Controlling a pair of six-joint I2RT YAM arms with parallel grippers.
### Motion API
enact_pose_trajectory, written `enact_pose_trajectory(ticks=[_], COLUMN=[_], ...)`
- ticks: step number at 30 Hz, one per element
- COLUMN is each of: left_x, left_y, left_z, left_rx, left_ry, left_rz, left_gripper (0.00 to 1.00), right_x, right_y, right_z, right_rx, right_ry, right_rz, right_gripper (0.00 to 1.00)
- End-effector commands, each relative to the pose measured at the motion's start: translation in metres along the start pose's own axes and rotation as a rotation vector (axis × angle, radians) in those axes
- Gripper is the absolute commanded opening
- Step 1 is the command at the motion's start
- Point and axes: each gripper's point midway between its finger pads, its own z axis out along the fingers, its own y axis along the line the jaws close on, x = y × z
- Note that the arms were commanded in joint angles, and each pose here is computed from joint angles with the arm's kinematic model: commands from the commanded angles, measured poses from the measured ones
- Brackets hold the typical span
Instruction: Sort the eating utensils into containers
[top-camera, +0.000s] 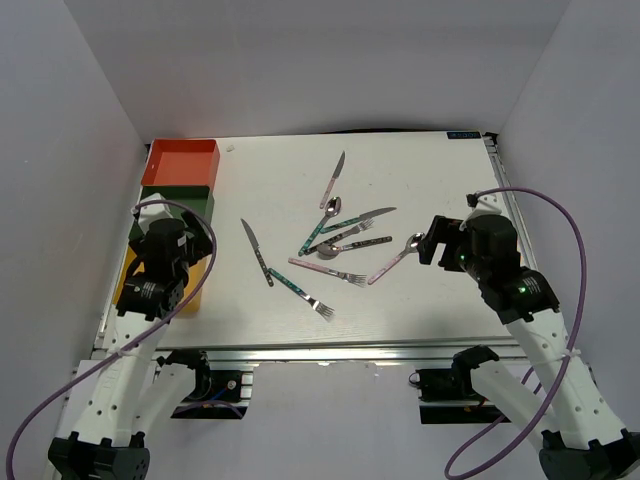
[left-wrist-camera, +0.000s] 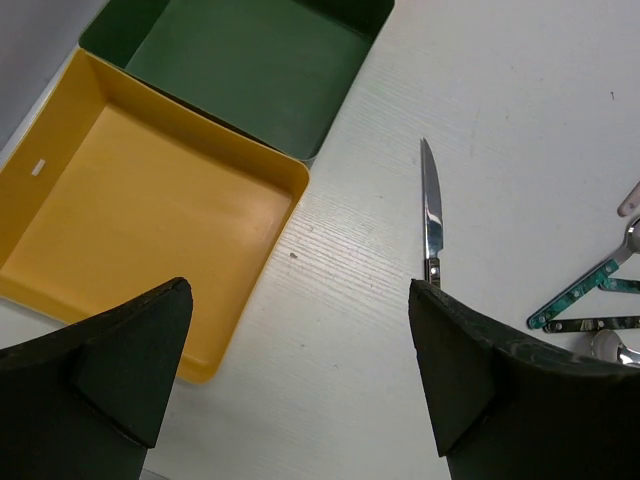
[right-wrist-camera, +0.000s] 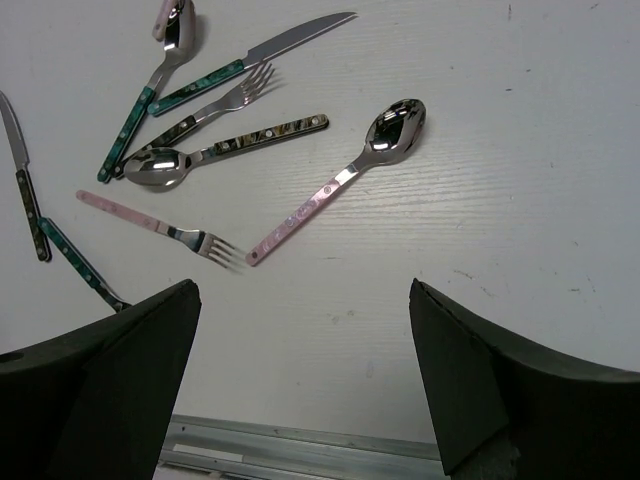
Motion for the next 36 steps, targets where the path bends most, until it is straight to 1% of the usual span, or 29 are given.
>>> enact_pose_trajectory(ticks=[1,6,7,8,10,12,13,14,16,17,18,19,20,22,23,24,26,27,29,32,36], left_x=[-0.014,-0.012,-0.009,-0.008,0.001,0.013,0.018,0.029,0.043,0.062,0.069,0.082,0.083,0.105,0.112,0.126,0.138,0.147,0.154,0.17,0.188], left_y=[0.0,-0.01,-0.017,-0.021,-0.037,-0.062,-0.07,-0.088,-0.104,-0.115,-0.12,-0.128,-0.132,-0.134,-0.133,-0.13,-0.128,-0.125,-0.127,-0.124,-0.116], left_z=[-0.006,0.001,0.007,0.011,0.026,0.03,0.033,0.038,0.047,0.054,0.059,0.067,0.066,0.08,0.085,0.093,0.101,0.106,0.112,0.12,0.124], left_rx=[-0.006,0.001,0.013,0.009,0.008,0.012,-0.004,-0.016,0.0,0.015,0.023,0.018,0.029,-0.02,-0.036,-0.072,-0.095,-0.113,-0.114,-0.137,-0.165], left_ry=[-0.032,0.0,0.03,0.047,0.113,0.143,0.148,0.161,0.197,0.244,0.255,0.272,0.27,0.315,0.33,0.353,0.369,0.384,0.387,0.417,0.441], left_rz=[-0.02,-0.056,-0.061,-0.098,-0.101,-0.09,-0.07,-0.031,-0.026,-0.012,-0.009,-0.005,-0.012,0.023,0.037,0.06,0.075,0.092,0.097,0.114,0.12], left_gripper=[0.98,0.98,0.98,0.98,0.98,0.98,0.98,0.98,0.98,0.96,0.95,0.92,0.88,0.81,0.71,0.69,0.68,0.66,0.63,0.56,0.38], right_x=[-0.013,-0.01,-0.005,-0.002,0.005,0.012,0.014,0.018,0.025,0.027,0.029,0.034,0.035,0.04,0.041,0.042,0.045,0.047,0.048,0.052,0.052], right_y=[0.001,0.023,0.036,0.041,0.049,0.047,0.044,0.041,0.037,0.036,0.036,0.035,0.035,0.033,0.033,0.033,0.033,0.034,0.035,0.037,0.039], right_z=[-0.008,-0.009,-0.011,-0.009,-0.005,0.004,0.007,0.013,0.017,0.017,0.017,0.017,0.017,0.016,0.016,0.016,0.015,0.015,0.015,0.016,0.015], right_rx=[-0.002,-0.138,-0.214,-0.246,-0.289,-0.269,-0.244,-0.222,-0.199,-0.197,-0.198,-0.198,-0.2,-0.203,-0.206,-0.206,-0.217,-0.223,-0.236,-0.25,-0.259], right_ry=[-0.039,-0.05,-0.032,-0.02,0.014,0.058,0.076,0.106,0.149,0.159,0.169,0.177,0.175,0.175,0.176,0.173,0.177,0.179,0.179,0.186,0.183], right_rz=[-0.001,-0.008,-0.013,-0.017,-0.002,0.014,0.024,0.026,0.019,0.014,0.012,0.009,0.01,0.009,0.007,0.006,0.005,0.005,0.005,0.008,0.006], right_gripper=[0.89,0.89,0.89,0.89,0.89,0.89,0.89,0.89,0.89,0.89,0.89,0.89,0.89,0.89,0.89,0.89,0.89,0.89,0.89,0.89,0.89])
